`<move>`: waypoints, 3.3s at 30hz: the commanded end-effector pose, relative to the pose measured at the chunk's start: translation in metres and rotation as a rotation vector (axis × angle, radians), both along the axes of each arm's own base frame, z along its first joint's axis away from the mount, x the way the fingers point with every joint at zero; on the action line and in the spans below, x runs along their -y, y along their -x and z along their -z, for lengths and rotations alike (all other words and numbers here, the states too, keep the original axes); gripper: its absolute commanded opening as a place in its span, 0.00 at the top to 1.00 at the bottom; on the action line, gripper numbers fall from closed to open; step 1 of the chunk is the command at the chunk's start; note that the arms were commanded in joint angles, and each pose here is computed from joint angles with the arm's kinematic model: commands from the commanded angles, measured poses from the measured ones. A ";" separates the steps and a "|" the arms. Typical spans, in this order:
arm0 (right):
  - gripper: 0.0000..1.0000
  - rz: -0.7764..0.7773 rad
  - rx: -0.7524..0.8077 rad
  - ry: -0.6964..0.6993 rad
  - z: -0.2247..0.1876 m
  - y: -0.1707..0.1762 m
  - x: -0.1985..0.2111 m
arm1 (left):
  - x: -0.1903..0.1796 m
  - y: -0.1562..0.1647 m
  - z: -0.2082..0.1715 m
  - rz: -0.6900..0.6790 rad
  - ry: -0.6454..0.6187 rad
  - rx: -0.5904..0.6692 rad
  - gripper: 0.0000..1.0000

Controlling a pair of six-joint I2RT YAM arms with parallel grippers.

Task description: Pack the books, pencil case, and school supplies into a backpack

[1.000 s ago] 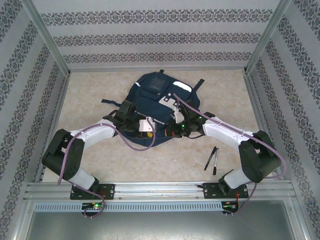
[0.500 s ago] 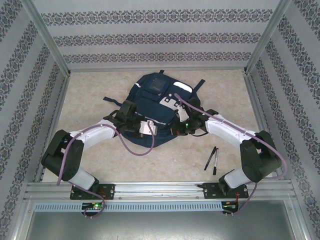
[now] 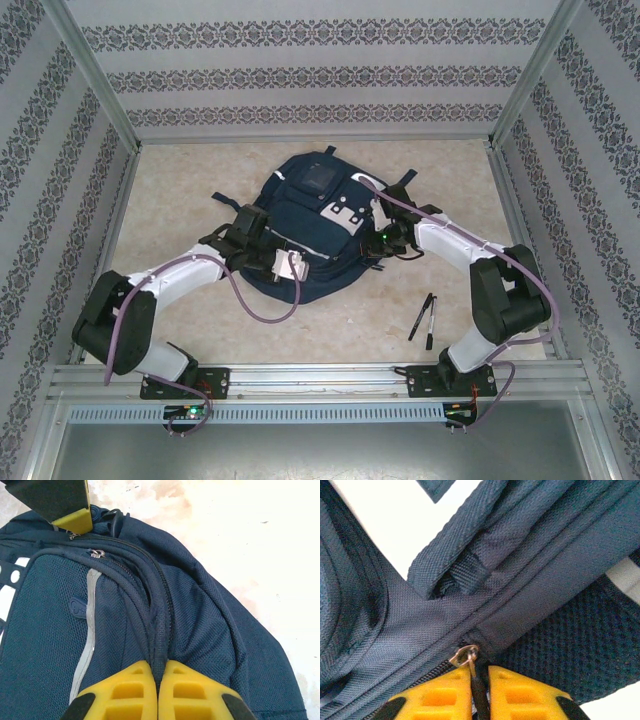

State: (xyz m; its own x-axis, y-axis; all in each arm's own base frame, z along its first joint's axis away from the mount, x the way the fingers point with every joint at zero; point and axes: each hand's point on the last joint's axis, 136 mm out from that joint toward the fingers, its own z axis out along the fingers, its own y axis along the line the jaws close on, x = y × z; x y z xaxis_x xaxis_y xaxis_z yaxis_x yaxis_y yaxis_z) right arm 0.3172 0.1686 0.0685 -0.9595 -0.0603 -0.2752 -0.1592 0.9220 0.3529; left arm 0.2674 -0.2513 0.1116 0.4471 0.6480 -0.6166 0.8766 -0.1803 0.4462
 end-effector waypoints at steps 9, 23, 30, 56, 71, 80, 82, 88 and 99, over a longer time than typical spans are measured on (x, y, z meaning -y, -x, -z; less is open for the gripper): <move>0.60 0.212 0.020 0.038 -0.010 0.008 0.060 | -0.001 0.050 -0.016 0.021 0.083 -0.139 0.85; 0.20 0.479 0.292 0.264 -0.093 0.047 0.145 | 0.013 0.028 -0.081 -0.323 0.259 -0.345 0.34; 0.07 0.390 0.309 -0.058 -0.105 0.070 0.109 | 0.018 -0.012 -0.075 -0.786 0.298 -0.712 0.38; 0.24 0.207 0.069 -0.182 -0.066 0.066 0.045 | 0.010 0.010 0.026 -1.133 -0.404 -0.595 0.25; 0.18 -0.256 0.228 -0.260 -0.073 0.076 -0.021 | -0.016 0.017 0.019 -0.604 -0.486 -0.263 0.33; 0.12 -0.426 0.319 -0.257 -0.067 0.096 -0.032 | -0.033 0.013 0.041 -0.243 -0.558 -0.155 0.16; 0.12 -0.417 0.337 -0.261 -0.070 0.096 -0.028 | -0.036 0.008 0.044 -0.227 -0.572 -0.114 0.13; 0.12 -0.415 0.370 -0.242 -0.073 0.091 -0.025 | -0.032 0.001 0.047 -0.239 -0.519 -0.129 0.13; 0.12 -0.563 0.533 -0.194 -0.085 0.098 -0.030 | -0.011 -0.002 0.040 -0.226 -0.429 -0.254 0.75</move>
